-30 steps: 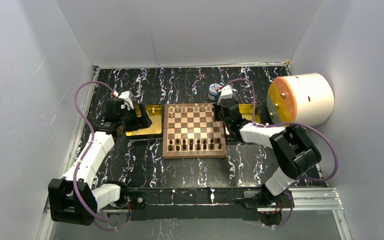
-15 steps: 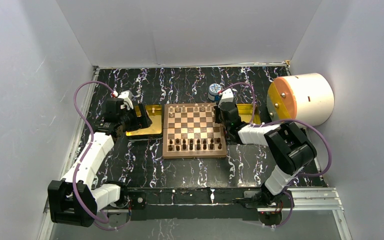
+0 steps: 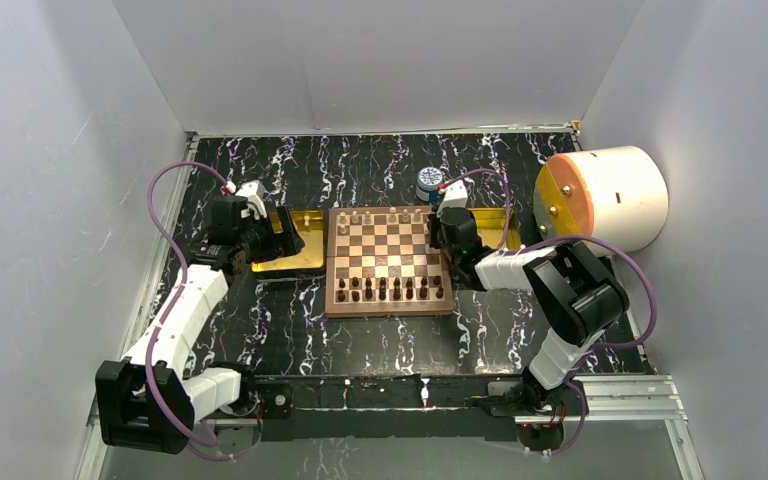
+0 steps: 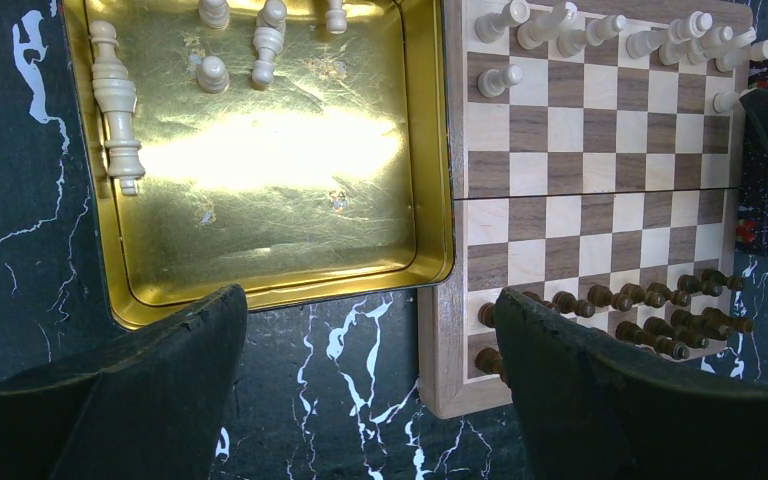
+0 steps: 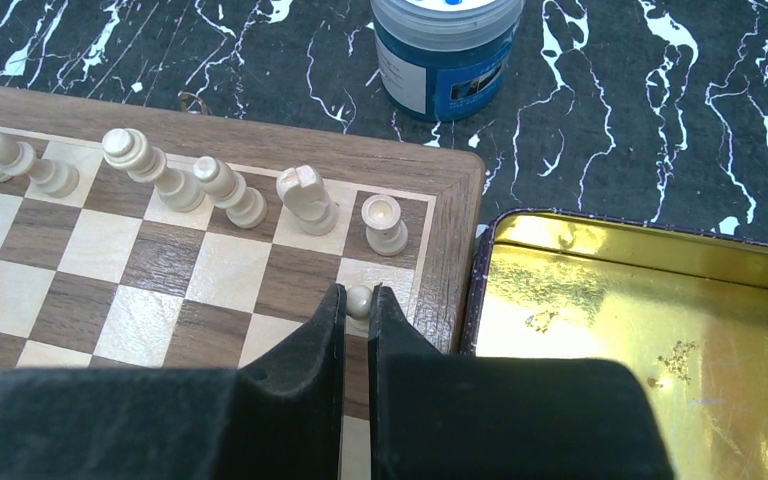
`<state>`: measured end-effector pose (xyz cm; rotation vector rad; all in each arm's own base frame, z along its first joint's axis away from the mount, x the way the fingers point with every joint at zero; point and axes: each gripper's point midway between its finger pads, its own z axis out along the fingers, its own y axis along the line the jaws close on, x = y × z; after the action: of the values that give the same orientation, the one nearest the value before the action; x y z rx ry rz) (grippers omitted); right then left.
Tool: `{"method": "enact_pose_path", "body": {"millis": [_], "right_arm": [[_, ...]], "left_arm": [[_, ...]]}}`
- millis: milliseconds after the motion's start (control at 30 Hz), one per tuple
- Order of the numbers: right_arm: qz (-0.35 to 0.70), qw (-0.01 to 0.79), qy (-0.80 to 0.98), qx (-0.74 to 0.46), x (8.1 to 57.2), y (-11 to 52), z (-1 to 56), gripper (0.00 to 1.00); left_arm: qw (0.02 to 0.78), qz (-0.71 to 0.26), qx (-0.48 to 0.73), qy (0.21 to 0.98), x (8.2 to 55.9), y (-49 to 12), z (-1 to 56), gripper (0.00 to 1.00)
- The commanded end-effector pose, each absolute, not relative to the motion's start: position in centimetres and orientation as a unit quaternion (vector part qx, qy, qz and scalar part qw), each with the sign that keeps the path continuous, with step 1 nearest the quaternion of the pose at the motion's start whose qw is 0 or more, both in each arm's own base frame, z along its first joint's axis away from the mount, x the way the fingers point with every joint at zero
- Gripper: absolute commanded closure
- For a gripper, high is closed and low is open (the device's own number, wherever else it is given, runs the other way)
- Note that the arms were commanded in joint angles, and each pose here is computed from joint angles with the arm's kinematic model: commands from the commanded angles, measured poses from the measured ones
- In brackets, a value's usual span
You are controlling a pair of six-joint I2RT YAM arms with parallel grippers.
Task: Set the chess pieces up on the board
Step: Place the chess piece on the chessboard.
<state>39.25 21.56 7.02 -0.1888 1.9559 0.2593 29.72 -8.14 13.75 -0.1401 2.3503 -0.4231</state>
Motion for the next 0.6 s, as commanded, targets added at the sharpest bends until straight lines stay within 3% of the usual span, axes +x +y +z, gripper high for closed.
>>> {"method": "enact_pose_path", "body": {"millis": [0,300,567], "right_arm": [[0.117,0.571,0.811,-0.058,39.86,21.54,8.0,0.86],[0.119,0.567,0.813,-0.059,39.81,21.67,8.02,0.75],[0.114,0.562,0.817,-0.063,39.8,21.61,7.85,0.73]], "left_arm": [[0.376,-0.17,-0.043,0.91,29.72,-8.41,14.27,0.09],[0.375,-0.17,-0.043,0.91,29.76,-8.41,14.21,0.09],[0.375,-0.17,-0.043,0.91,29.74,-8.39,14.19,0.09]]}}
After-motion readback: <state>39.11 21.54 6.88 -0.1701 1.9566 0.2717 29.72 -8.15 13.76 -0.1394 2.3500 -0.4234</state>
